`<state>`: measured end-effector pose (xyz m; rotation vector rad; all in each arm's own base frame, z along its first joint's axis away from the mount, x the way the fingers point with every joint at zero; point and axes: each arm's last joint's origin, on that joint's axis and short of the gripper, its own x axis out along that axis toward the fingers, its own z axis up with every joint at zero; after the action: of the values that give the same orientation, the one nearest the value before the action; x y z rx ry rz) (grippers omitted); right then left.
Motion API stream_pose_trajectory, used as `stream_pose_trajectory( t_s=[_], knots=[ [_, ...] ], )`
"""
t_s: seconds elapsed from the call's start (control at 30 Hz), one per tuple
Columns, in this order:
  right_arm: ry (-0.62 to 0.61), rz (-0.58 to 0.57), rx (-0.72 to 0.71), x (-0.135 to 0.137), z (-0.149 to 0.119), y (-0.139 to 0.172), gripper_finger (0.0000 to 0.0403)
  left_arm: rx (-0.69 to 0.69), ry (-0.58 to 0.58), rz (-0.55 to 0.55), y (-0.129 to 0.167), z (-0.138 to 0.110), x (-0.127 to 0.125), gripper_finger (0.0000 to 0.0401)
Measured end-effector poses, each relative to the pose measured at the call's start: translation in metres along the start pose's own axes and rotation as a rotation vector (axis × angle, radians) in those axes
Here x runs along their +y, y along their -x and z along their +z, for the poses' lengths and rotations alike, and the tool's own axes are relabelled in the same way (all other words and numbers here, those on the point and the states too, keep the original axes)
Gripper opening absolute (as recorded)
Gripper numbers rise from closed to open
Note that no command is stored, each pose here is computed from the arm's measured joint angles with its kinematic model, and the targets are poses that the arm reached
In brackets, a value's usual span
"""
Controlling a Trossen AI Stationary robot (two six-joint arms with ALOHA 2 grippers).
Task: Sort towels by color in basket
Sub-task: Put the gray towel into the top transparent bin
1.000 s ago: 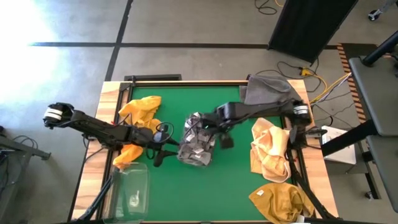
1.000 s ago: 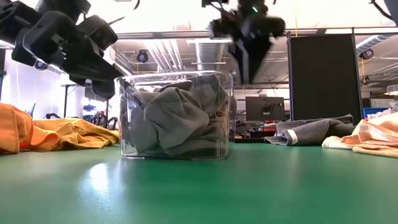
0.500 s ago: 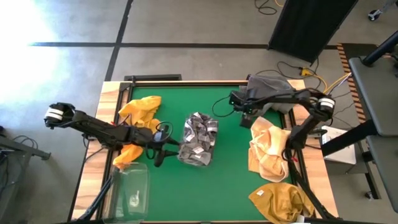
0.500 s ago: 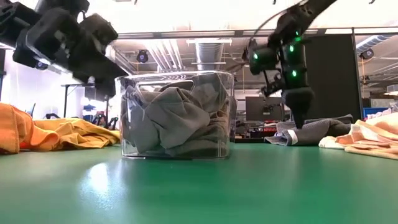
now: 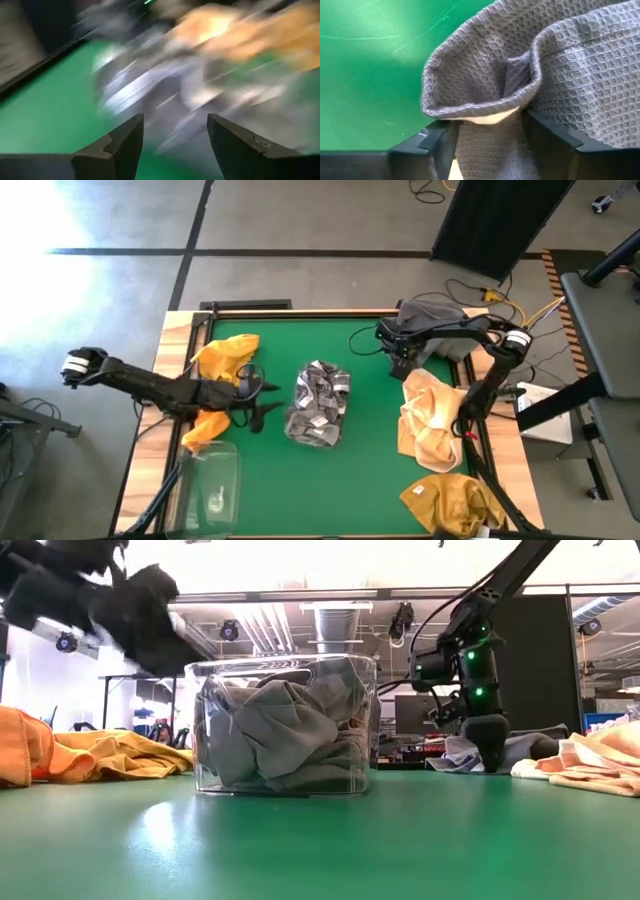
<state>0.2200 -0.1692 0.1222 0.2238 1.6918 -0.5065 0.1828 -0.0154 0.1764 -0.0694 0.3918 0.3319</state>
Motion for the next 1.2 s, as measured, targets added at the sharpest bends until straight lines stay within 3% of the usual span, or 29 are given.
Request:
stream_pose_trajectory(
  t_s=[0.1, 0.23, 0.27, 0.37, 0.57, 0.87, 1.07, 1.2],
  knots=[
    [0.023, -0.007, -0.005, 0.000, 0.001, -0.001, 0.0138, 0.085, 0.039, 0.117, -0.001, -0.014, 0.007, 0.0204],
    [0.020, -0.032, -0.035, -0.002, 0.000, 0.005, 0.0033, 0.133, 0.061, -0.020, -0.011, -0.029, 0.006, 0.0204],
    [0.019, -0.045, -0.045, -0.002, 0.000, 0.009, 0.0024, 0.139, 0.065, -0.066, -0.013, -0.031, 0.005, 0.0204],
    [0.034, -0.099, -0.067, 0.001, -0.007, 0.025, 0.0013, 0.173, 0.062, -0.137, -0.021, -0.037, 0.001, 0.0204],
    [0.055, -0.158, -0.273, 0.018, -0.021, 0.102, 0.0010, 0.151, 0.084, -0.086, -0.039, -0.047, -0.002, 0.0204],
    [0.212, -0.096, -0.892, 0.068, -0.058, 0.237, 0.0009, 0.134, 0.128, -0.170, -0.074, -0.031, -0.023, 0.0204],
    [0.259, -0.054, -1.246, 0.076, -0.079, 0.306, 0.0009, 0.371, 0.079, -0.129, -0.080, -0.022, -0.028, 0.0204],
    [0.224, -0.035, -1.432, 0.072, -0.087, 0.343, 0.0009, 0.475, 0.063, -0.068, -0.071, 0.002, -0.029, 0.0204]
  ],
)
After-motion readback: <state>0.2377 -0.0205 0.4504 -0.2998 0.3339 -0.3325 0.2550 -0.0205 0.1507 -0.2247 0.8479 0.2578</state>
